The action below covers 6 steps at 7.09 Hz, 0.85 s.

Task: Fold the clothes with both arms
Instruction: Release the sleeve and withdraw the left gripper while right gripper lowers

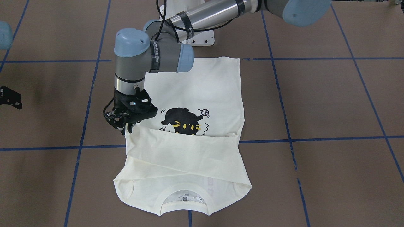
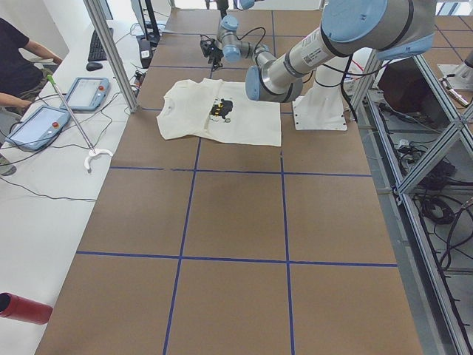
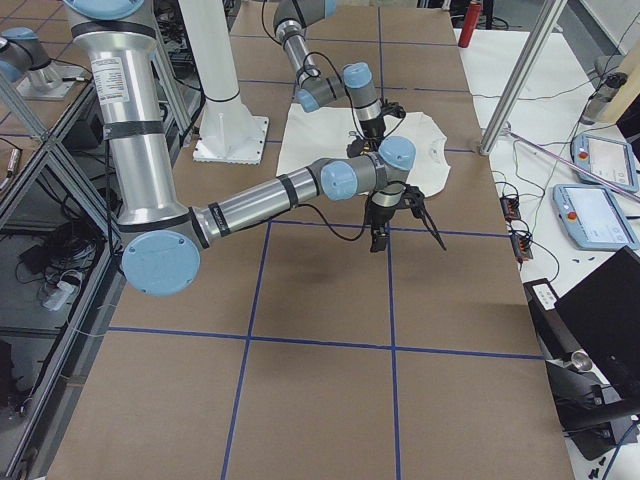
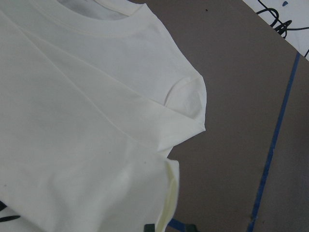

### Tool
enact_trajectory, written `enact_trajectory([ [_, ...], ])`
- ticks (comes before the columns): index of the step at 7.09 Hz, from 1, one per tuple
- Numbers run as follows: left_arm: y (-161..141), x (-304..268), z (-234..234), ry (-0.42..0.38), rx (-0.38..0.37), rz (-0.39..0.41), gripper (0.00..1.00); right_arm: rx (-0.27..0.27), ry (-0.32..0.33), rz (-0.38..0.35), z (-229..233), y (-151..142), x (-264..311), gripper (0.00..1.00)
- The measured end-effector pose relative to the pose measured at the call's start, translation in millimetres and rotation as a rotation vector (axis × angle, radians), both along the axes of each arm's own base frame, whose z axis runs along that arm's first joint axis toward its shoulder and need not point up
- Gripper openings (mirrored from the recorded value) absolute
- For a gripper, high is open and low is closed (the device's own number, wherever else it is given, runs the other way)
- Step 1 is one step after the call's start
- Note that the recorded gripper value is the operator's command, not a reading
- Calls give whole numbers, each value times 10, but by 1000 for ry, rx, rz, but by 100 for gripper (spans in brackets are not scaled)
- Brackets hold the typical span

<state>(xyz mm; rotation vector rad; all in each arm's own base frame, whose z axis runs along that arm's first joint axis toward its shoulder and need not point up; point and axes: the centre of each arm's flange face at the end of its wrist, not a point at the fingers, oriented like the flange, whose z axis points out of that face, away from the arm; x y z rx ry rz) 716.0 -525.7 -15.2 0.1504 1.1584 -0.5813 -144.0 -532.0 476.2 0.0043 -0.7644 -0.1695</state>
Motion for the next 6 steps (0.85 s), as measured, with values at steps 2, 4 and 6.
enact_trajectory([
  [2,-12,-189,231,-21,57,41,100,13,-19,-6,-138,-20,-70,100],
  [4,109,-679,762,-64,86,134,100,-9,-40,30,-504,141,-454,100],
  [6,484,-1524,1525,-137,164,234,100,-28,-79,136,-868,507,-1282,100],
])
